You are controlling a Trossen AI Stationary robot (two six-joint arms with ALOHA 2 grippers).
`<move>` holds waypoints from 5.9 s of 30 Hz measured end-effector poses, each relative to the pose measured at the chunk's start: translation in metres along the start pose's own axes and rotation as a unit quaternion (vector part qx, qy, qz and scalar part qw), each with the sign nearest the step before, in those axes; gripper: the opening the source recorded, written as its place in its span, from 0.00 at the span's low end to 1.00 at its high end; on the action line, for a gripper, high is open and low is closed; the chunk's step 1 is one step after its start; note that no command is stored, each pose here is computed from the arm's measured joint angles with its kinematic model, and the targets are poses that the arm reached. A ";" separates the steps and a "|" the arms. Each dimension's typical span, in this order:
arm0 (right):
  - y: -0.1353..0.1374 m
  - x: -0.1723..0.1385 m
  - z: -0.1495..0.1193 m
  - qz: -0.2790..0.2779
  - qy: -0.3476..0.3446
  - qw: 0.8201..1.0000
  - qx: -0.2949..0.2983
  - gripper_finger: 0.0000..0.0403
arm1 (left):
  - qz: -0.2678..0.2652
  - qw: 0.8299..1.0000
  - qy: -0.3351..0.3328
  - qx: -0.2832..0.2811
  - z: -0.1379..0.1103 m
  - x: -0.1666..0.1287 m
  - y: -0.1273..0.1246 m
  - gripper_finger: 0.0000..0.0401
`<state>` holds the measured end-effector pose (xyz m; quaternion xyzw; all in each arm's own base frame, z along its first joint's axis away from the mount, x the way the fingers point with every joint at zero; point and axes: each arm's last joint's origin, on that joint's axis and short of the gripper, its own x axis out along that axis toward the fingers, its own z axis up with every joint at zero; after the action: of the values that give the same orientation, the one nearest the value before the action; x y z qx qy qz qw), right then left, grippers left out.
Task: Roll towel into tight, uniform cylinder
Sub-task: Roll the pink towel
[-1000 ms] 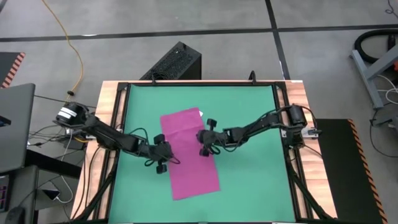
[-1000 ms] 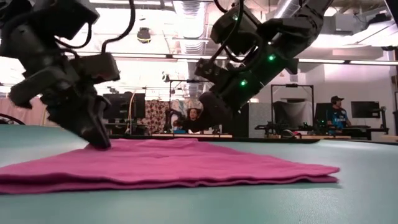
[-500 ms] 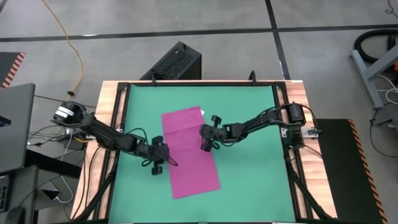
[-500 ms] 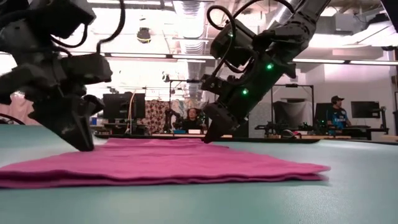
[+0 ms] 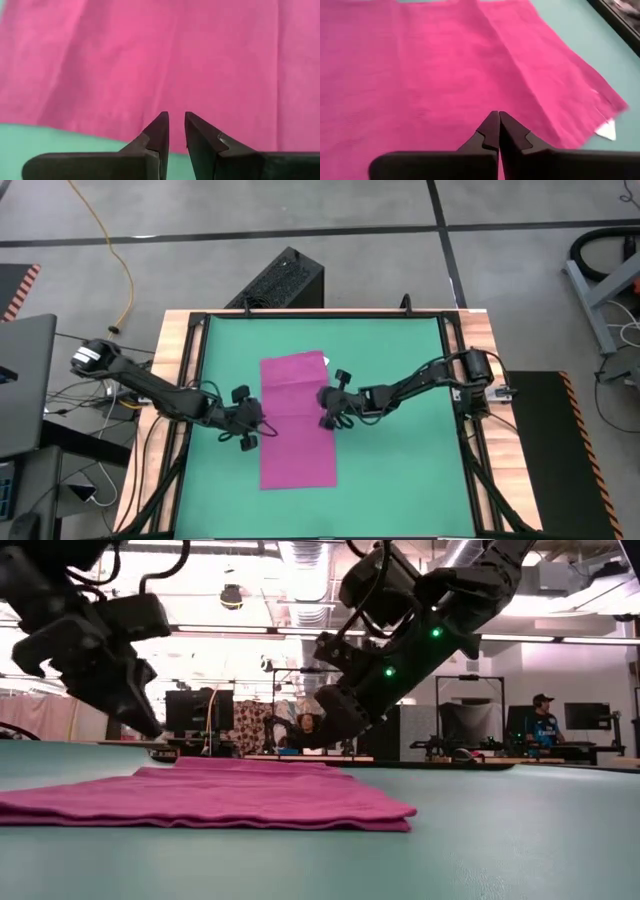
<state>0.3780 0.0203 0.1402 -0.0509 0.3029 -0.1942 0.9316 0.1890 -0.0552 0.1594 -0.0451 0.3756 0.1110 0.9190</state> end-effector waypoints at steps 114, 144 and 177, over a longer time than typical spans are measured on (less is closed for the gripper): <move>-0.044 -0.050 0.041 -0.102 -0.041 0.992 -0.053 0.02 | 0.297 0.905 0.077 0.294 0.066 0.009 0.016 0.00; -0.164 -0.033 0.070 -0.329 -0.125 0.936 -0.030 0.02 | 0.435 0.793 0.021 0.427 0.143 0.002 0.178 0.00; 0.029 -0.122 0.055 -0.307 -0.117 0.943 -0.055 0.02 | 0.311 0.885 -0.084 0.335 0.107 -0.035 -0.017 0.00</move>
<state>0.3291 0.0936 0.2448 -0.2154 0.1720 -0.4462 0.8514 0.2415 -0.0599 0.2607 0.3944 0.3064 0.2618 0.8258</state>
